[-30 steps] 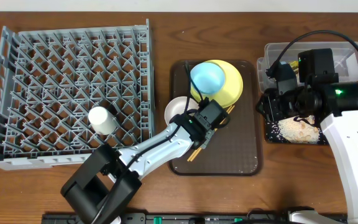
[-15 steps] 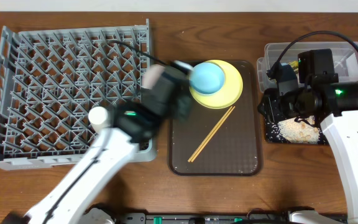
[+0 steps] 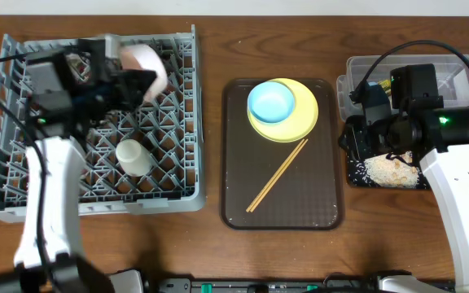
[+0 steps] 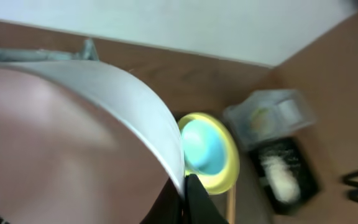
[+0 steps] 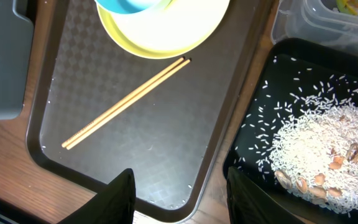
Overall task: Sort waste into correct bins and load items into the dishwasher rack
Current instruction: 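Carry the white bowl with the left gripper into the rack's back row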
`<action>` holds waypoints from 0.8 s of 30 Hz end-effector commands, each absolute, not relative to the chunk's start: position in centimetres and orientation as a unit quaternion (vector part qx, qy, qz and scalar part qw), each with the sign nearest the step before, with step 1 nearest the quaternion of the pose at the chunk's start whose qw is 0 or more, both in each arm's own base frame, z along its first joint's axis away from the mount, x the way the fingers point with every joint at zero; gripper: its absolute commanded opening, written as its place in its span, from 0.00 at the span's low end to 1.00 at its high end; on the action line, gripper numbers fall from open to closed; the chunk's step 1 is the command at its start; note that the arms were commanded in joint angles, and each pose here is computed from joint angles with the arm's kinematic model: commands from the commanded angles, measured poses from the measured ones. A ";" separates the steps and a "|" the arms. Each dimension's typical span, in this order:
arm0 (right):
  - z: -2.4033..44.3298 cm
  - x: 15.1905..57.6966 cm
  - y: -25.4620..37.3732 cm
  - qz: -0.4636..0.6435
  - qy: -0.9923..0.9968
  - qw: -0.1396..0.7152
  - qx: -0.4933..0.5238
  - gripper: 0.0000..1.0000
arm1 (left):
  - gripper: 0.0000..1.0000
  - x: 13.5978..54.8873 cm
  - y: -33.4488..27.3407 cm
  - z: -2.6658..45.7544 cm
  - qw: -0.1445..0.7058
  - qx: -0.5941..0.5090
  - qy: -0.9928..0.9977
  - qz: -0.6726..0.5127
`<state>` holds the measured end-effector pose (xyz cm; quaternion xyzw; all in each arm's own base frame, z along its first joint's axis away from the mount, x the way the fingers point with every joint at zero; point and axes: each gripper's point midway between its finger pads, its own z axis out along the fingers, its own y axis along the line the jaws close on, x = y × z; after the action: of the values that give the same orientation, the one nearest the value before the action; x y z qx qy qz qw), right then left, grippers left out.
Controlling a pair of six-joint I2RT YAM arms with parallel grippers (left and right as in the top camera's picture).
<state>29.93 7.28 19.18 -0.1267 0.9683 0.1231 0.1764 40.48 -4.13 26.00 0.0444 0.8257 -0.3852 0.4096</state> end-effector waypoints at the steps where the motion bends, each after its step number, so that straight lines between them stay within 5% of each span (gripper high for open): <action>1: 19.3 29.9 7.4 0.122 0.968 0.178 -0.126 0.45 | 0.06 39.0 -4.8 27.7 0.382 0.095 0.754 -0.526; 24: 19.3 30.0 7.4 0.123 0.968 0.179 -0.126 0.44 | 0.06 42.5 3.4 19.3 0.361 -0.028 0.769 -0.526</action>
<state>30.02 7.27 19.21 -0.1268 0.9680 0.1225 0.1783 42.25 3.08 19.54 -0.0285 0.7699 -0.5266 0.3593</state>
